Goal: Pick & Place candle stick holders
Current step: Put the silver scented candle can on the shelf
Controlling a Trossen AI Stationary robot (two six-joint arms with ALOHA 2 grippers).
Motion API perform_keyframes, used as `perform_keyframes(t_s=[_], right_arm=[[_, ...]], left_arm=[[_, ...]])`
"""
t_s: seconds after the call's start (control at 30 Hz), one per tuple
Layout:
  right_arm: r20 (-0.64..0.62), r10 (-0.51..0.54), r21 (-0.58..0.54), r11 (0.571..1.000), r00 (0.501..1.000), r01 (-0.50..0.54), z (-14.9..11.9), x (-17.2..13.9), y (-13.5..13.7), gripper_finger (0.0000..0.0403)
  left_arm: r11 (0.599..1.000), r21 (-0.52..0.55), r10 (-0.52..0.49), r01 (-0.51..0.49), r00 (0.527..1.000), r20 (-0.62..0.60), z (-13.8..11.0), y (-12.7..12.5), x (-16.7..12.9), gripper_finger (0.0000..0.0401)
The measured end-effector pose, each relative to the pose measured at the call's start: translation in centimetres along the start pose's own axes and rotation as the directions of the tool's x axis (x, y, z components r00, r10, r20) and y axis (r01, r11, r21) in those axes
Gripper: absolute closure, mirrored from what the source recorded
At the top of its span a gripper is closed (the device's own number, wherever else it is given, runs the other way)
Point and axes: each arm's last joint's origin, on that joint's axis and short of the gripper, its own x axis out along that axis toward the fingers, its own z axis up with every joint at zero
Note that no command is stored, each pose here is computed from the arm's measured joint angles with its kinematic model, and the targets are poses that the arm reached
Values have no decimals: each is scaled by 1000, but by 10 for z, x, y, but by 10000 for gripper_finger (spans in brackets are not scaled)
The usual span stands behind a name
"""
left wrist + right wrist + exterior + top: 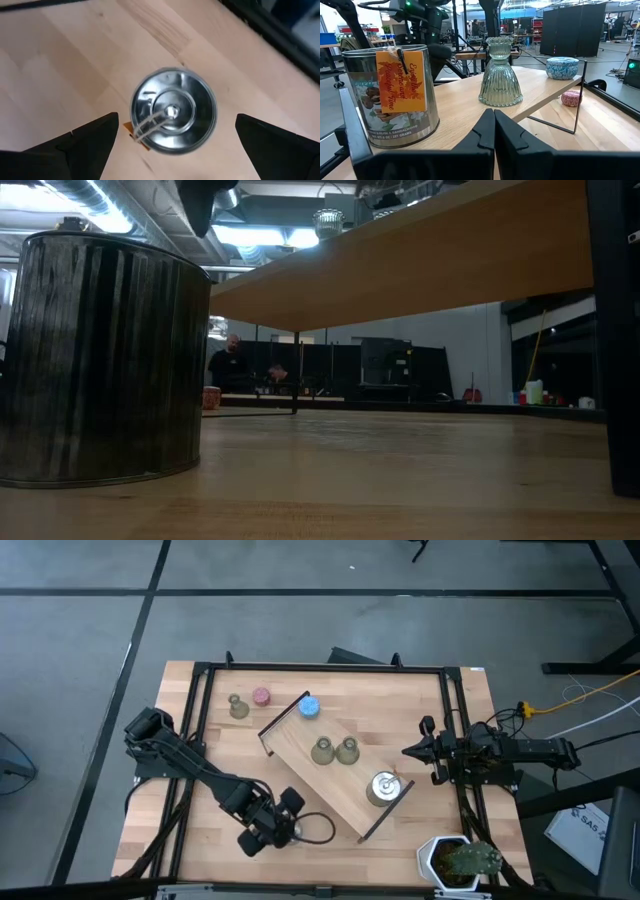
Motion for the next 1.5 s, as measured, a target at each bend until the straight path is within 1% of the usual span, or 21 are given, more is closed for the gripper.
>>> perform_keyframes(t_s=[0.07,0.2,0.37,0.53,0.7,0.83,0.97,1.1,1.2,1.4,1.5], right_arm=[[0,0,0,1000,1000,0,0,0,0,402],[0,0,0,1000,1000,0,0,0,0,402],[0,0,0,1000,1000,0,0,0,0,402],[0,0,0,1000,1000,0,0,0,0,402],[0,0,0,1000,1000,0,0,0,0,402],[0,0,0,1000,1000,0,0,0,0,402],[0,0,0,1000,1000,0,0,0,0,402],[0,0,0,1000,1000,0,0,0,0,402],[0,0,0,1000,1000,0,0,0,0,402],[0,0,0,1000,1000,0,0,0,0,402],[0,0,0,1000,1000,0,0,0,0,402]], left_arm=[[998,55,-5,5,1000,-13,-1,0,0,1],[996,80,-37,37,999,-2,-2,5,1,1],[991,133,-32,31,999,8,-3,14,1,1],[971,235,-52,46,998,18,-4,17,1,1],[963,267,-53,38,997,49,0,17,4,1],[955,293,-61,52,998,21,3,17,14,1],[952,299,-70,64,997,11,8,17,21,1],[959,264,-113,105,994,13,12,17,25,1],[957,261,-141,129,990,28,15,17,23,1],[960,213,-174,183,983,-57,7,16,22,1],[963,203,-171,179,984,-59,6,20,22,1]])
